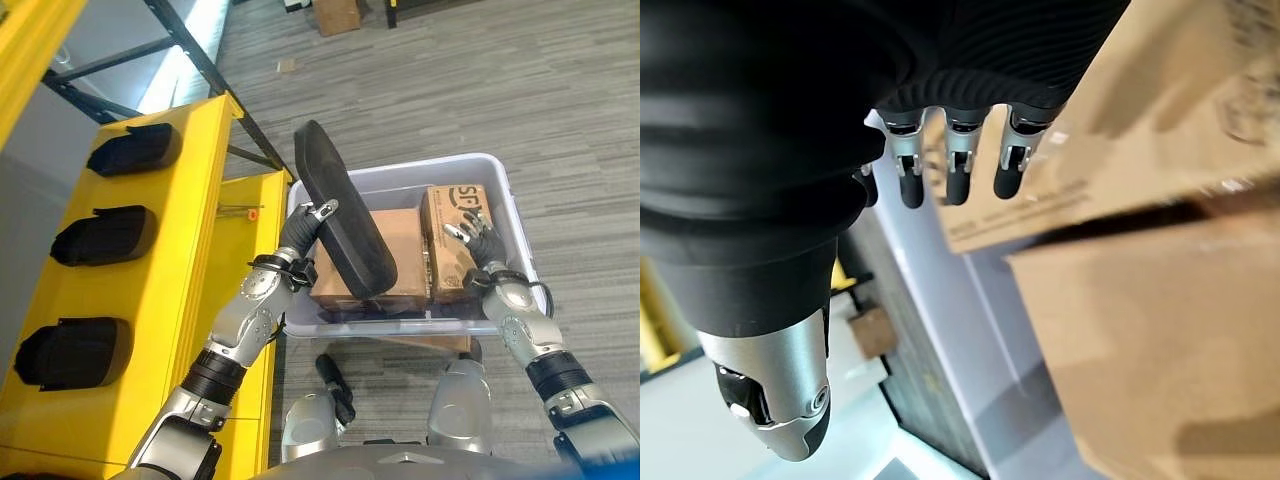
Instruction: Move parts from the plastic box to the shelf.
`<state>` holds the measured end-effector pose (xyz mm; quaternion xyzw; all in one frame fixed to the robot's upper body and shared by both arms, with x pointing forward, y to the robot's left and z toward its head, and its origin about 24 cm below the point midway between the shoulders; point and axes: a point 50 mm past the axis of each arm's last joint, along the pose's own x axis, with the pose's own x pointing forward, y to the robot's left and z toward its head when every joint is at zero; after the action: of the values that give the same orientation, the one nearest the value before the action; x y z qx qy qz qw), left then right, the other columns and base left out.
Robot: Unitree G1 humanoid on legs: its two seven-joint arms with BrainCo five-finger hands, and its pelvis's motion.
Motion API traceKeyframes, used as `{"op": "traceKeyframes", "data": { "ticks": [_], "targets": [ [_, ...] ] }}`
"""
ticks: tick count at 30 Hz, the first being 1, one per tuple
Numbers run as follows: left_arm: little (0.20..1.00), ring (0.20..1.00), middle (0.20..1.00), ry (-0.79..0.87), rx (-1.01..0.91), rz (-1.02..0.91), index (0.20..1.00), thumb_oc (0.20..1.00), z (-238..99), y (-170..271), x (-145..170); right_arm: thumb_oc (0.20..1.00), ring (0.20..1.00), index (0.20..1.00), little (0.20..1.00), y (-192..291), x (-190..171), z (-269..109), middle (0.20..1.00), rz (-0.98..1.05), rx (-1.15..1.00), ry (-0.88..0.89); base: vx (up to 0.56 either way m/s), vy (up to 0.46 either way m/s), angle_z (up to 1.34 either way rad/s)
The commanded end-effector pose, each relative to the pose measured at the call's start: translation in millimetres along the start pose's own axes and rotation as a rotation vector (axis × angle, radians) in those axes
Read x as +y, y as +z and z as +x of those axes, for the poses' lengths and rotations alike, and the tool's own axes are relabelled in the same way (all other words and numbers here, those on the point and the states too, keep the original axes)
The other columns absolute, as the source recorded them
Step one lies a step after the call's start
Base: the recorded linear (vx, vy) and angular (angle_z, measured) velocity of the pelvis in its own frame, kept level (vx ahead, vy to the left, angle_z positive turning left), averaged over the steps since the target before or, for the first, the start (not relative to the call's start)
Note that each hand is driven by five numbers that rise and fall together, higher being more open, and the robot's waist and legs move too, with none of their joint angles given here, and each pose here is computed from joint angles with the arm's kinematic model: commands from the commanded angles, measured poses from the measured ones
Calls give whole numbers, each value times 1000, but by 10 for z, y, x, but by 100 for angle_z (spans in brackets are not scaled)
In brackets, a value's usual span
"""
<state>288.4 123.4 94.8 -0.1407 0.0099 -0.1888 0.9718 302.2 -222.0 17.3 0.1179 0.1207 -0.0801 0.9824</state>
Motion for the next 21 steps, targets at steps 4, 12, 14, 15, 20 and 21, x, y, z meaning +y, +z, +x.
{"op": "traceKeyframes", "data": {
  "ticks": [4,12,14,15,20,21],
  "targets": [
    [200,200,200,-289,-25,-64,200,200,-44,345,-195,1000,1000,1000,1000,256,161,157,1000,155,-80,139,47,22,17],
    [200,200,200,-583,85,-99,200,200,-127,411,-499,1000,1000,1000,1000,69,36,243,1000,314,90,261,57,11,17],
    [200,200,200,-620,117,-131,200,200,-138,421,-577,1000,1000,1000,1000,-12,28,231,1000,370,117,289,76,16,14],
    [200,200,200,-627,124,-134,200,200,-140,424,-596,1000,1000,1000,1000,-26,36,228,1000,384,121,298,50,9,9],
    [200,200,200,-632,198,-174,200,200,-139,365,-653,1000,1000,1000,1000,-86,223,217,1000,405,145,411,53,26,4],
    [200,200,200,-630,208,-182,200,200,-143,353,-653,1000,1000,1000,1000,-106,263,208,1000,398,161,428,34,6,6]
  ]
}}
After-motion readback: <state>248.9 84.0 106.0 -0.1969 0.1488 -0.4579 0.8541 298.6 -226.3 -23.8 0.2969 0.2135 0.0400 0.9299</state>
